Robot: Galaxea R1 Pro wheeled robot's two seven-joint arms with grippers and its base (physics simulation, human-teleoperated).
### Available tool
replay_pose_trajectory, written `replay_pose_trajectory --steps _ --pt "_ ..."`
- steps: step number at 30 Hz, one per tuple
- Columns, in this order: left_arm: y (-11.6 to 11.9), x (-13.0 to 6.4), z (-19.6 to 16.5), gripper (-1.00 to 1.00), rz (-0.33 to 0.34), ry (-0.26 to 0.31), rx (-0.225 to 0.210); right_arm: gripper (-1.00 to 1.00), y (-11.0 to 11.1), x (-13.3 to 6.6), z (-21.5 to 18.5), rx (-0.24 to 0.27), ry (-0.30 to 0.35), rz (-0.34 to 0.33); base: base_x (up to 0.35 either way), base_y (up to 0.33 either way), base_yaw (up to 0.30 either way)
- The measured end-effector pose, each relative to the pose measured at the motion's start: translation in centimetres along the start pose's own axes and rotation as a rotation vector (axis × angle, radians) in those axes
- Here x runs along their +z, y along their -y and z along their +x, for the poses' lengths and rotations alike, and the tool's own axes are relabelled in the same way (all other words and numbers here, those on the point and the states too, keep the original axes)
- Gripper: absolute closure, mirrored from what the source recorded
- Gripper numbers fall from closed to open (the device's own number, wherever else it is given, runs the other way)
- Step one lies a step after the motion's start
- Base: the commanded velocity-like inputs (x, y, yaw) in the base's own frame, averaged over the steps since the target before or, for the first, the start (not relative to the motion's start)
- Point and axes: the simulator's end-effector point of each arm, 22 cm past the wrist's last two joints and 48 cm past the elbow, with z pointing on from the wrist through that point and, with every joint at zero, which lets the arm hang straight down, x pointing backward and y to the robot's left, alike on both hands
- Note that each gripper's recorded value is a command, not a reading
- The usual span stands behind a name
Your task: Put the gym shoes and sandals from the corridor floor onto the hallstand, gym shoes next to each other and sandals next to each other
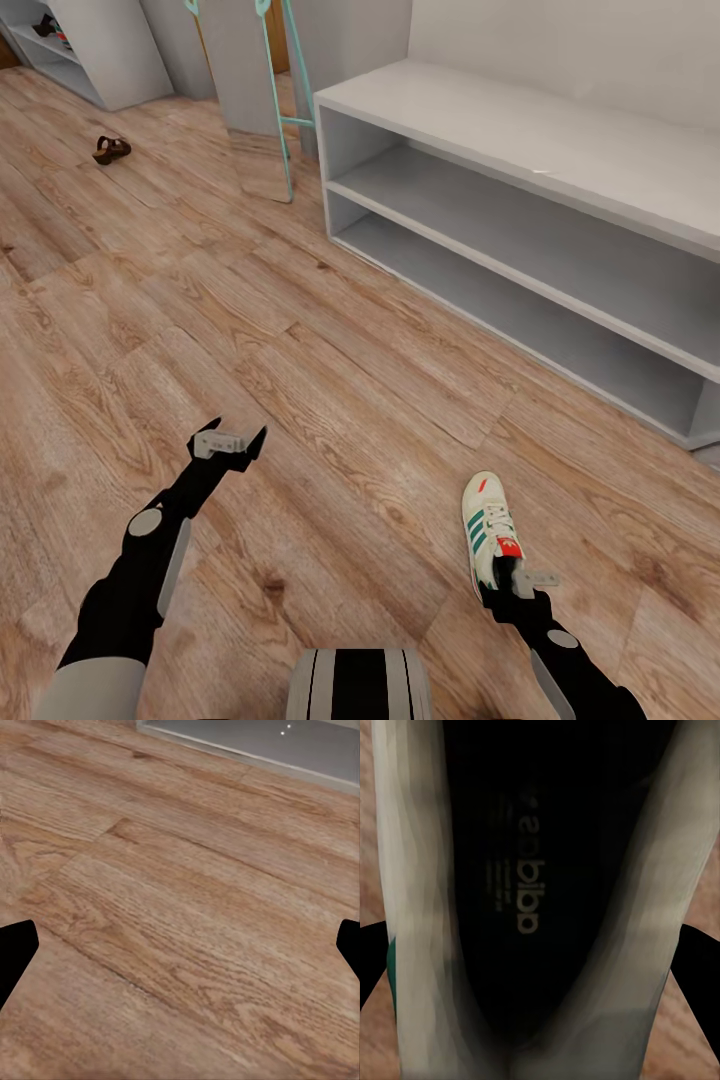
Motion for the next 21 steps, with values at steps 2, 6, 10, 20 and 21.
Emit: replay_pose_trajectory --steps 2,6,10,20,21 --pt "-0.1 -0.3 0.0 -1.0 -0.002 0.0 0.003 1.0 0.0 0.0 0.0 0.0 0.0 0.0 0.0 0.0 0.0" --pt "-0.1 -0.6 0.0 -1.0 -0.003 -0.001 0.007 1.0 0.0 0.0 0.0 0.0 0.0 0.0 0.0 0.0 0.0" --pt "-0.1 -1.1 -0.6 -1.0 -0.006 0.008 0.01 1.0 0.0 -0.3 -0.8 0.001 0.014 -0.001 0.0 0.0 0.0" --pt "-0.1 -2.0 -3.5 -1.0 -0.009 0.046 0.022 1.0 0.0 -1.4 -3.7 0.004 0.07 -0.002 0.0 0.0 0.0" --pt "0.0 -2.3 -3.2 -1.0 -0.009 0.04 0.021 1.0 0.0 -1.5 -4.0 0.003 0.077 -0.003 0.0 0.0 0.0"
